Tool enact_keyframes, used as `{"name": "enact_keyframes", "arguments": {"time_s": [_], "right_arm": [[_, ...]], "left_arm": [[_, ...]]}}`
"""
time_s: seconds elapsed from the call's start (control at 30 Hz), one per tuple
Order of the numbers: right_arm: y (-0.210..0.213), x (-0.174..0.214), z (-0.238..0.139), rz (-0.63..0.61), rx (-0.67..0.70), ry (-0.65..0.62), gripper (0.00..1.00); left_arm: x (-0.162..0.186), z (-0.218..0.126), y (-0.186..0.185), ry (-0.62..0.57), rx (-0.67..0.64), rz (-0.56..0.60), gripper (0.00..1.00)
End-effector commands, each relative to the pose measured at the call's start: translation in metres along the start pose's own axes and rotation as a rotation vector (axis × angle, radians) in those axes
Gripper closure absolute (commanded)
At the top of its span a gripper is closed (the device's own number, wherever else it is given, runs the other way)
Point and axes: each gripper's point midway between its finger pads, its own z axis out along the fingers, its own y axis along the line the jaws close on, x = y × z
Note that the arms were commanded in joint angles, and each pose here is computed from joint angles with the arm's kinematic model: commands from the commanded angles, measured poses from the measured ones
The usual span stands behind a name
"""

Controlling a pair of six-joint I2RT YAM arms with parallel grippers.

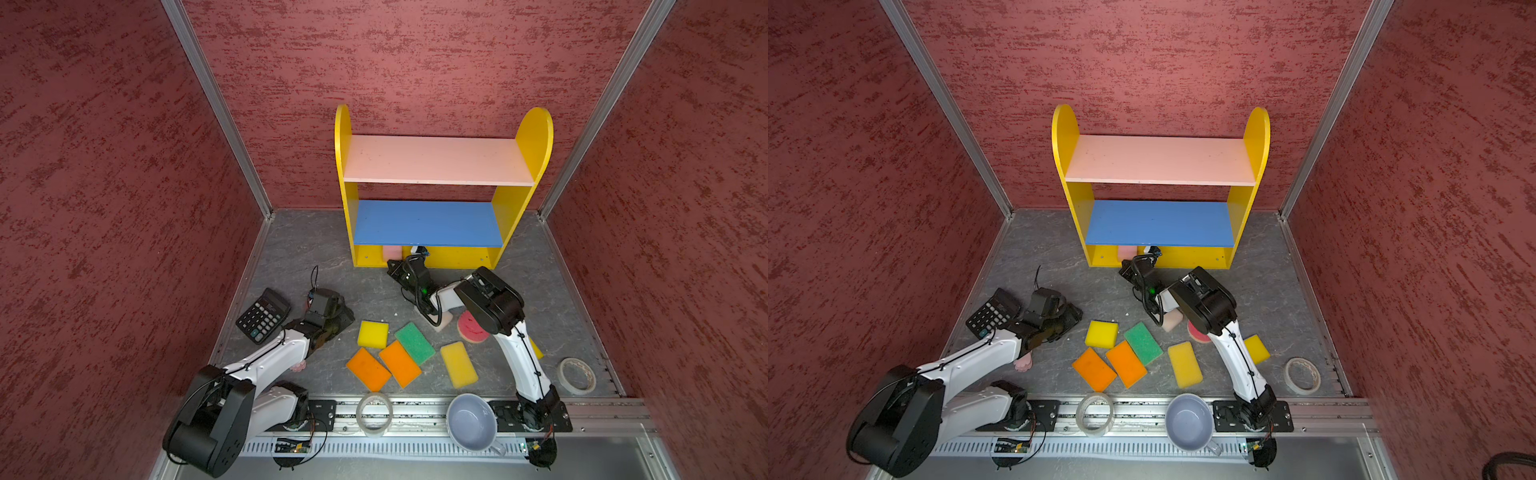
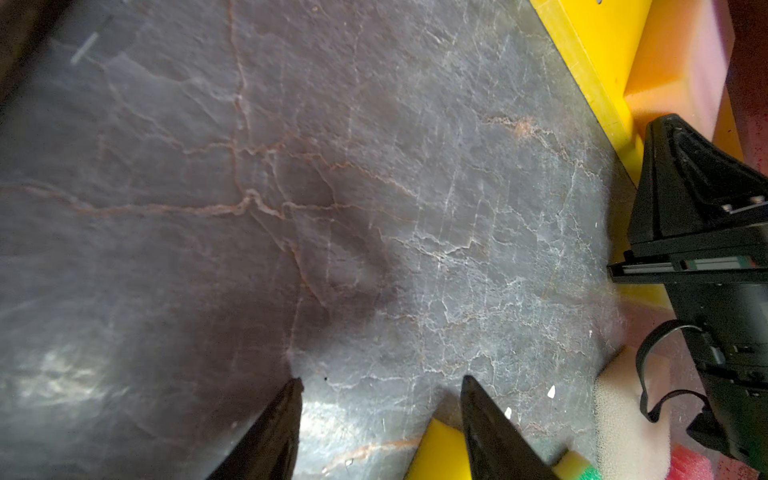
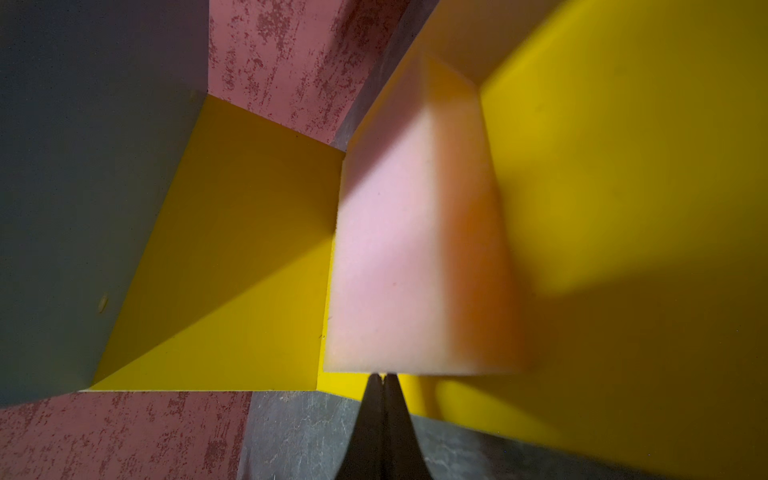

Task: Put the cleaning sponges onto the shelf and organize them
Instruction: 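Withdraw the right gripper and reach toward the yellow sponge near the left gripper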

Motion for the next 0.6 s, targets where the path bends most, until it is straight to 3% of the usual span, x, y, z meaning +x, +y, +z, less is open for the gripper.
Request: {"name": "enact_keyframes", "arguments": {"time_s": [0.0,0.57], "right_arm": [[-0.056,0.014,-0.001,0.009,0.144,0.036,1.0],[0.014,0.012,-0.076,-0.183,0.042,0.154,1.0]], "left_arm": [[-0.006,-0.001,-0.006,-0.018,0.004,0.011,0.39],[-0.019,-0.027,-0.021,-0.082,0.061,0.015,0.38]]}}
